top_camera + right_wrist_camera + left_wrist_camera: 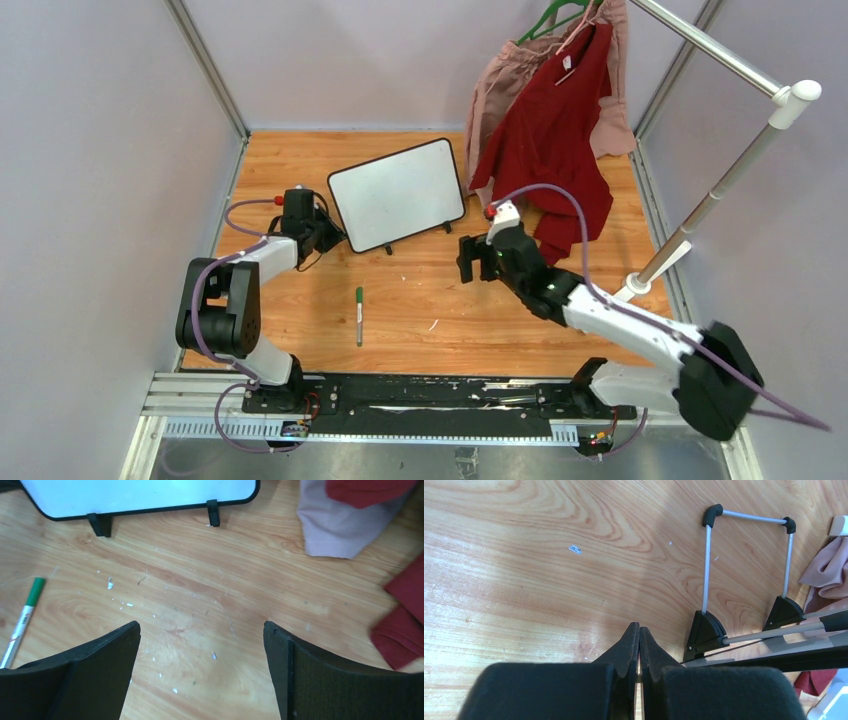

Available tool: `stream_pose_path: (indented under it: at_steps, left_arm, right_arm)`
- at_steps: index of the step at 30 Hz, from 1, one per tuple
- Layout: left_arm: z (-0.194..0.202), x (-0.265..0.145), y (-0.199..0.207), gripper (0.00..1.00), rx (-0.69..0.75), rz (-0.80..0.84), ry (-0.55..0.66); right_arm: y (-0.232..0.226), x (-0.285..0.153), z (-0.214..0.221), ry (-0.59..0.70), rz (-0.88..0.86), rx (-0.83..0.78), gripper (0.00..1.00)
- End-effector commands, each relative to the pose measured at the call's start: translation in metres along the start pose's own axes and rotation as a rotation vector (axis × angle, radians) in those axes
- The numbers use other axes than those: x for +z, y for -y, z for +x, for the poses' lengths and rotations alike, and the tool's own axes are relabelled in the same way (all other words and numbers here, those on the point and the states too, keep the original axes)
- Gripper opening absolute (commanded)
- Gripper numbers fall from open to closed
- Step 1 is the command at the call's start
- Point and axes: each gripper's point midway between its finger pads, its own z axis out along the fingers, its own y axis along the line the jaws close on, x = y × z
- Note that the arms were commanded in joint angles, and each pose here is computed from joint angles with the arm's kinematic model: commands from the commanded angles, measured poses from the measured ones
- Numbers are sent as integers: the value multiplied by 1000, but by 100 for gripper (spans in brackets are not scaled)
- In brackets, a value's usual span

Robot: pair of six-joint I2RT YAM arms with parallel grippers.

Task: Write a sentence on the whiteboard
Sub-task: Move the whiteboard to the center of the board.

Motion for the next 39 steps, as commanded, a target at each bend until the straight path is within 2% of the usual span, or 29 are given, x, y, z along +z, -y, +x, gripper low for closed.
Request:
stream_pose_path:
  at_steps: [1,5,9,14,20,29,39]
  left_arm:
    - [-6,-3,9,5,23,34,35]
    - [-10,-4,8,5,33,20,44]
    - [-10,-2,5,5,37,6,46]
    - [-8,1,1,5,42,-6,37]
    - [-9,2,-1,5,49,-16,37]
    - [-6,5,0,5,49,-7,24]
    - [-6,6,2,5,48,2,18]
  right_arm:
    - [-13,50,-26,64,-15,5,96]
    - [3,98,-15,18,28,43,92]
    - [6,140,-11,-18,43,-6,89]
    - [8,173,3,-77,34,-18,84]
    - [12,186,12,-110,51,-19,75]
    - [12,199,21,-145,41,-56,52]
    - [14,206,31,-176,31,-81,46]
